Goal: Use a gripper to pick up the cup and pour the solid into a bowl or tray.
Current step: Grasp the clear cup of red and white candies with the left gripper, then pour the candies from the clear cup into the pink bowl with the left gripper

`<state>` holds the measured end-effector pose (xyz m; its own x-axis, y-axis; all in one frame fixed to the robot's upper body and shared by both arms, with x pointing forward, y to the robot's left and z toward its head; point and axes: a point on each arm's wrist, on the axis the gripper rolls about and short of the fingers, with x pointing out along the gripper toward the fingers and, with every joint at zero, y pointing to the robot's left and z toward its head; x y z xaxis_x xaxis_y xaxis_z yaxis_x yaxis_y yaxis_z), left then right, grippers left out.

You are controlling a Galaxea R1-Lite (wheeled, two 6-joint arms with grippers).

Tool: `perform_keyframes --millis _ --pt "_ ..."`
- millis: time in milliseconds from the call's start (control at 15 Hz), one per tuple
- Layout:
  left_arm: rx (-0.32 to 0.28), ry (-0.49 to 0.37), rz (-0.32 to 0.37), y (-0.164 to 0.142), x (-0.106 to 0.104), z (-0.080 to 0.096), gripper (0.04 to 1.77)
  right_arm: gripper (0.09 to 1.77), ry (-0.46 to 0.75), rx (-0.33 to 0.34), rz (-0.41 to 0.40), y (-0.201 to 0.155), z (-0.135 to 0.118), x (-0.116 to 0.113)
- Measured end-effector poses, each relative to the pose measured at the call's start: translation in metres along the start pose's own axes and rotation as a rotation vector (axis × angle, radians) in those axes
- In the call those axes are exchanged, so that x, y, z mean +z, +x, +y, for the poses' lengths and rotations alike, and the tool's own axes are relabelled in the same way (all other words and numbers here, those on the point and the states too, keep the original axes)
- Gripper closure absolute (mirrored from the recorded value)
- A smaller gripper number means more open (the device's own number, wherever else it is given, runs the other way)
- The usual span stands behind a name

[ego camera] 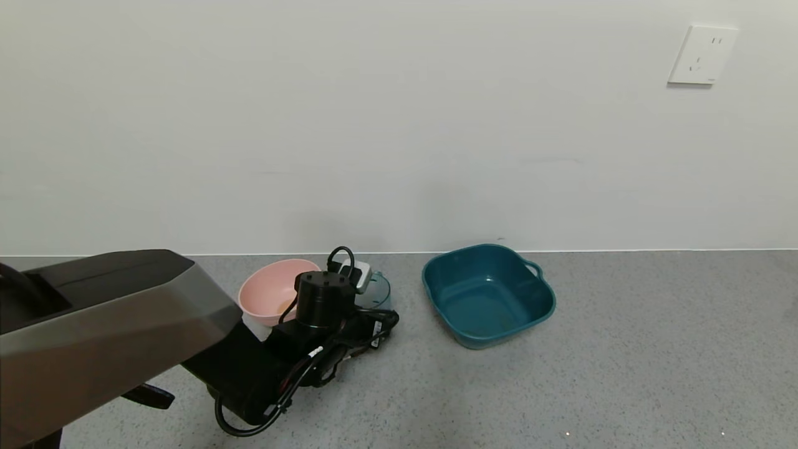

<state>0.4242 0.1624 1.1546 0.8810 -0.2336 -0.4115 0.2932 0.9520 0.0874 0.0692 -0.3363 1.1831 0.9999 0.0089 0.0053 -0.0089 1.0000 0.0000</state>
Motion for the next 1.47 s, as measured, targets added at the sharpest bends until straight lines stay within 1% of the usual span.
perform_keyframes --millis 67,200,533,800,933,1200,1333,1467 --pt "0.001 -0.001 0.000 0.000 0.000 0.000 0.40 0.15 0.000 0.000 0.000 0.000 0.000 0.000" --pt "0.002 -0.001 -0.001 0.000 0.000 0.000 0.46 0.15 0.000 0.000 0.000 0.000 0.000 0.000" --pt "0.008 -0.001 0.002 -0.002 0.002 0.003 0.47 0.15 0.000 0.000 0.000 0.000 0.000 0.000" --pt "0.016 -0.006 -0.011 -0.010 0.011 0.009 0.48 0.15 0.000 0.000 0.000 0.000 0.000 0.000" --pt "0.026 -0.013 -0.010 -0.016 0.019 0.016 0.48 0.15 0.000 0.000 0.000 0.000 0.000 0.000" --pt "0.081 -0.044 -0.042 -0.028 0.039 0.042 0.48 0.15 0.000 0.000 0.000 0.000 0.000 0.000" --pt "0.088 -0.058 -0.049 -0.034 0.048 0.051 0.48 0.15 0.000 0.000 0.000 0.000 0.000 0.000" --pt "0.098 -0.075 -0.070 -0.041 0.058 0.059 0.48 0.15 0.000 0.000 0.000 0.000 0.000 0.000"
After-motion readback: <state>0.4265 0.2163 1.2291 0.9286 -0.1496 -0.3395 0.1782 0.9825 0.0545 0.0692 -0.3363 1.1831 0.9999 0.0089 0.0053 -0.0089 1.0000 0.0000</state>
